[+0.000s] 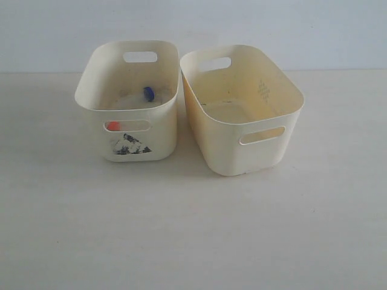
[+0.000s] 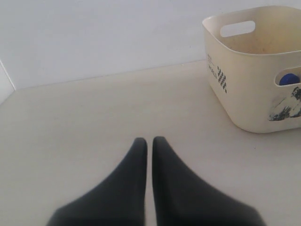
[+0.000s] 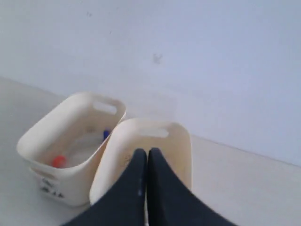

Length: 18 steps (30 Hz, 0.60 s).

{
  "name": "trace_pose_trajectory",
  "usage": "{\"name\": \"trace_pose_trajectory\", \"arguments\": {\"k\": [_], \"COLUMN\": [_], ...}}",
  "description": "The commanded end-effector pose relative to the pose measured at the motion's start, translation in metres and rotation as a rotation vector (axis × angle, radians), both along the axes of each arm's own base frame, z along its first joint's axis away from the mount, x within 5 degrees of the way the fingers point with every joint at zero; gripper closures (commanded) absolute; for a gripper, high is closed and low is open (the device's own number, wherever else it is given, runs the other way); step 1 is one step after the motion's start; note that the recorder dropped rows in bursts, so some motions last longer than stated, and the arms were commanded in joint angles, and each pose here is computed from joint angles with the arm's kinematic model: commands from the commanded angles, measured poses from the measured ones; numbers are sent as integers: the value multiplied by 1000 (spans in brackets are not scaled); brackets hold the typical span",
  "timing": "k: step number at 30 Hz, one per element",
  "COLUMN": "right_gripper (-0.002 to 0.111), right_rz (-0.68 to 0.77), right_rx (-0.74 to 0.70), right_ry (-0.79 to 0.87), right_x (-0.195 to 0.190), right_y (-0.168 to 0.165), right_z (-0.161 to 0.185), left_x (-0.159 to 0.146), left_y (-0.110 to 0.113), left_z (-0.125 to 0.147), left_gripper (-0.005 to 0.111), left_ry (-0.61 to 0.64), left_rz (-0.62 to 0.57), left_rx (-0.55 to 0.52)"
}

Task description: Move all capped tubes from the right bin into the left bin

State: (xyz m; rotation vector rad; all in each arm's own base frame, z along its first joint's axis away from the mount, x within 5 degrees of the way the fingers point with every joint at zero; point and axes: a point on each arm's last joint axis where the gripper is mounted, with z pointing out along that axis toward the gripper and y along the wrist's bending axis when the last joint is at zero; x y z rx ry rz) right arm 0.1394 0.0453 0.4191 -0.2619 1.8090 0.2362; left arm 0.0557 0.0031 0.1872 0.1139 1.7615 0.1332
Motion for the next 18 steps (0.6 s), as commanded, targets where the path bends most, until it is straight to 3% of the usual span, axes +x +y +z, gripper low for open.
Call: {"name": "trace_pose_trajectory", "arguments": {"k": [1, 6, 9, 14, 18], "right_gripper": [109, 109, 109, 109, 109], "right_rz": [-181, -289, -294, -292, -281], "right_rx": [82, 83, 69, 68, -15], "right_ry": [-194, -189, -178, -213, -84], "right_x": [-27, -56, -66, -76, -84], "right_y": [-30, -43, -44, -44, -44], "right_z": [-79, -164, -194, -214, -229], "left_x": [0, 0, 0, 0, 0], "left_y": [0, 0, 0, 0, 0], "left_z": [2, 2, 2, 2, 2], "left_gripper": [102, 102, 102, 102, 102], "left_ry": [-16, -16, -16, -16, -16], "left_rz": [2, 2, 2, 2, 2], "left_rx": [-13, -13, -13, -13, -13]}}
